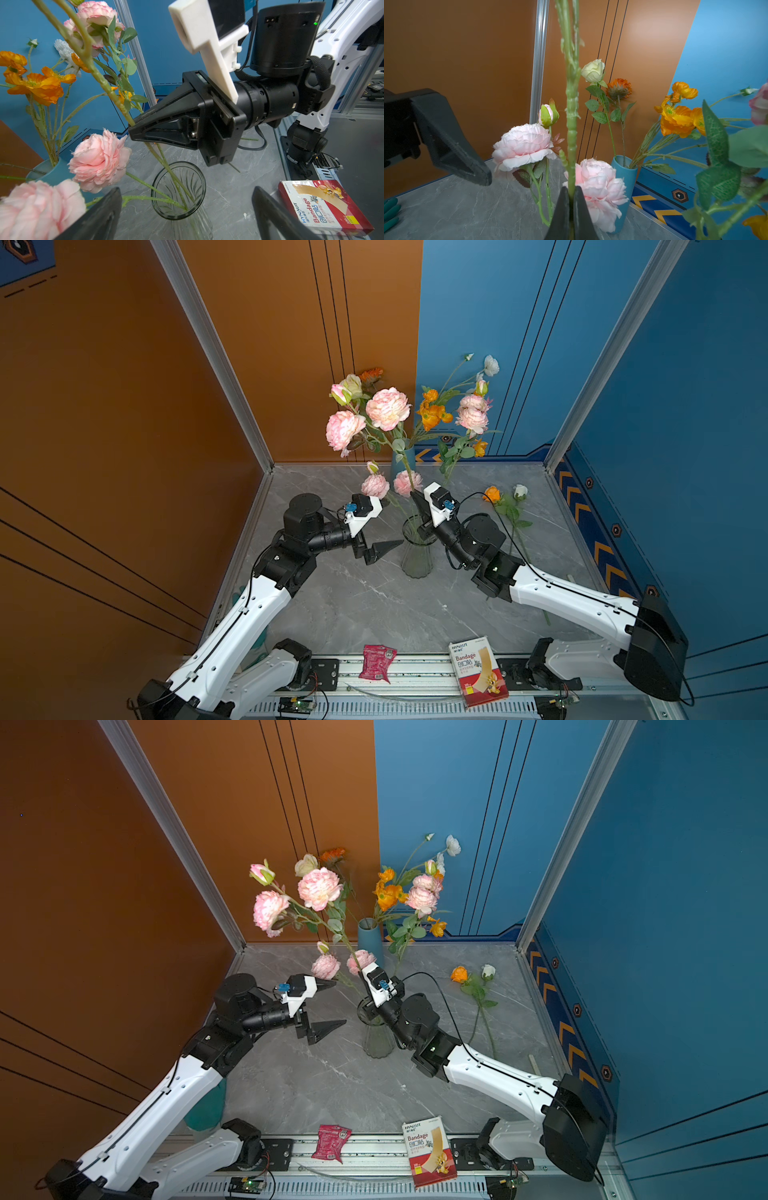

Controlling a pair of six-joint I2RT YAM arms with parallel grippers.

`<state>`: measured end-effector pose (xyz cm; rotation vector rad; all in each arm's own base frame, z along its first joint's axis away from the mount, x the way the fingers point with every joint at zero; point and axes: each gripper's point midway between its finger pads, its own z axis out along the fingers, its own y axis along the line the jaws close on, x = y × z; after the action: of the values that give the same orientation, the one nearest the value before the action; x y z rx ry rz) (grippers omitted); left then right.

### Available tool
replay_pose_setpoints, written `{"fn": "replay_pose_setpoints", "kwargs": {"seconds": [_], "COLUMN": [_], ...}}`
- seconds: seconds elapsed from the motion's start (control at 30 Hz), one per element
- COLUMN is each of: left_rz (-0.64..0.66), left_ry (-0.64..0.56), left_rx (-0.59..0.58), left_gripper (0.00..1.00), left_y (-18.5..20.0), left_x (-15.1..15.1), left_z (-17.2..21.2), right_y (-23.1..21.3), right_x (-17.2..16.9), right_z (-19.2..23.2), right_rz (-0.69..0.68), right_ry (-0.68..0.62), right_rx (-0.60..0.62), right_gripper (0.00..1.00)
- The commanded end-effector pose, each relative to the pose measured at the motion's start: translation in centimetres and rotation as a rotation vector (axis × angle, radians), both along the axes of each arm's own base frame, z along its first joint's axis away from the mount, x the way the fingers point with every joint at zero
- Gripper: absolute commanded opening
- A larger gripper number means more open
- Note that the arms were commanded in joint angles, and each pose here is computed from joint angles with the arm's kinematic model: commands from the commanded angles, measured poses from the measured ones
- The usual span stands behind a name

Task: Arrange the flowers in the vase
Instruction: 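Lower the pink rose stem into the glass vase and open the right gripper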

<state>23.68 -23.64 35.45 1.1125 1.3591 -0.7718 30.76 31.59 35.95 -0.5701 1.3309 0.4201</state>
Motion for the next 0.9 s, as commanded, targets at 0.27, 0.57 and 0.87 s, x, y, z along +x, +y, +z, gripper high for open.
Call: {"fn": "replay_pose_setpoints", "kwargs": {"seconds": [0.27, 0.57, 0.87], "left_rz": [-0.027, -0.035, -0.061], "left_ry": [0.007, 0.015, 0.022], "left_rx": [-0.011, -0.012, -0.012], "left_gripper": [0.98, 0.98, 0.98], "left_y": [-0.2, -0.3, -0.8], "left_x": [-0.4, -0.4, -0.8], "left_z": [0.0, -0.1, -0.1], "right_y": [2.5, 2.1, 1.4], "right_x": [0.0, -0.5, -1.0], "right_z": [-4.1, -5.6, -6.0], "right_rz": [0.100, 0.111, 0.108], "right_ry": [0.064, 0.088, 0.100], "right_rx": [-0.016, -0.034, -0.033], "right_gripper": [0.04, 0.09, 0.17]}}
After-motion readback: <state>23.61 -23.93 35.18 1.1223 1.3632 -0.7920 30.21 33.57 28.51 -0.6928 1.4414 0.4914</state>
